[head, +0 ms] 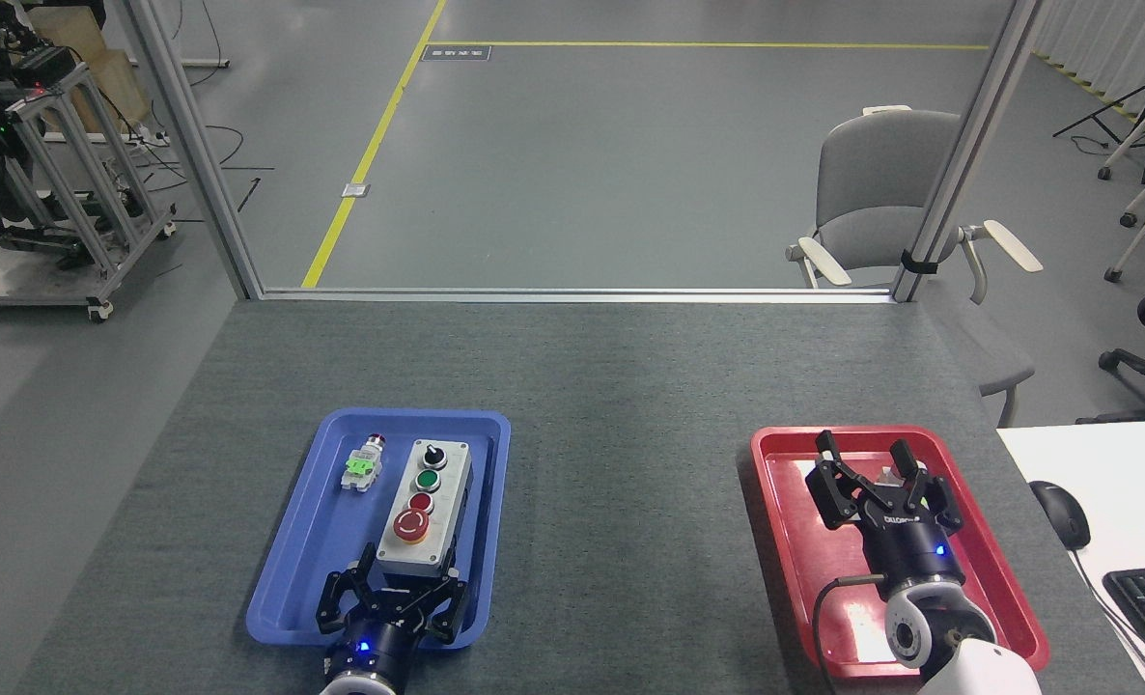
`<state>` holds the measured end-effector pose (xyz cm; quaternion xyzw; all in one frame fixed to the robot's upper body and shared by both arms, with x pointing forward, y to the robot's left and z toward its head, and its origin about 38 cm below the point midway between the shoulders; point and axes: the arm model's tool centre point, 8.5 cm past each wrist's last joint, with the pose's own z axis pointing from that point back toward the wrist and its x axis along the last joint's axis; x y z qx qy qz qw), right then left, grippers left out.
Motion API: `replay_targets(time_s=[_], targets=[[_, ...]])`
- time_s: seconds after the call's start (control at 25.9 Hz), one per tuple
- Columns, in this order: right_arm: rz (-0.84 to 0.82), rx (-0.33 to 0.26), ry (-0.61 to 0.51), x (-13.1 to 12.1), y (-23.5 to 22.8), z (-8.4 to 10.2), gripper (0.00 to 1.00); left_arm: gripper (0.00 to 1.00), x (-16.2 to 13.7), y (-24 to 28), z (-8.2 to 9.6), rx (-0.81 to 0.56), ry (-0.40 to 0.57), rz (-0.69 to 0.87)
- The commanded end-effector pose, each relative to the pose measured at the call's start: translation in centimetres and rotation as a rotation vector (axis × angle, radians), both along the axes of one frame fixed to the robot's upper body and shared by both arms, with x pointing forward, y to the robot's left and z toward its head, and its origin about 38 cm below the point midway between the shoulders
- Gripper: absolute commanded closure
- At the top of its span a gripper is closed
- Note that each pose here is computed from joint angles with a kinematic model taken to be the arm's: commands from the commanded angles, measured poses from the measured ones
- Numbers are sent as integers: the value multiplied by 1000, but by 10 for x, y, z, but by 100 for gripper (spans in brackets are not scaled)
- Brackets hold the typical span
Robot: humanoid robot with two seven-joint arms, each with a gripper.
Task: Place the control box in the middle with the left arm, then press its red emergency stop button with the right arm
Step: 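Position the left gripper around the near end of the control box and close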
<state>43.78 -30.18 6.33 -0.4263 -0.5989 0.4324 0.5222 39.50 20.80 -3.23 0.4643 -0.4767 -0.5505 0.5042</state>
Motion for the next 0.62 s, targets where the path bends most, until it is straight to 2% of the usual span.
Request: replay_targets(time_s=[0.0,0.31,0.43,0.46,0.54,0.58], targets=[[0,2,-1,0,1,0,0,1,3,1,-7,4,25,4],[2,2,-1,0,1,0,0,1,13,3,-8,10,42,15],[2,2,-2,1,2,1,0,2,14,7,-14,6,65,34],[2,2,-1,0,1,0,0,12,14,8,-13,-1,62,48],[2,2,-1,0,1,0,0,24,18,6,-11,-36,60,66],[2,2,-1,0,1,0,0,35,20,2,-9,-59,59,72]])
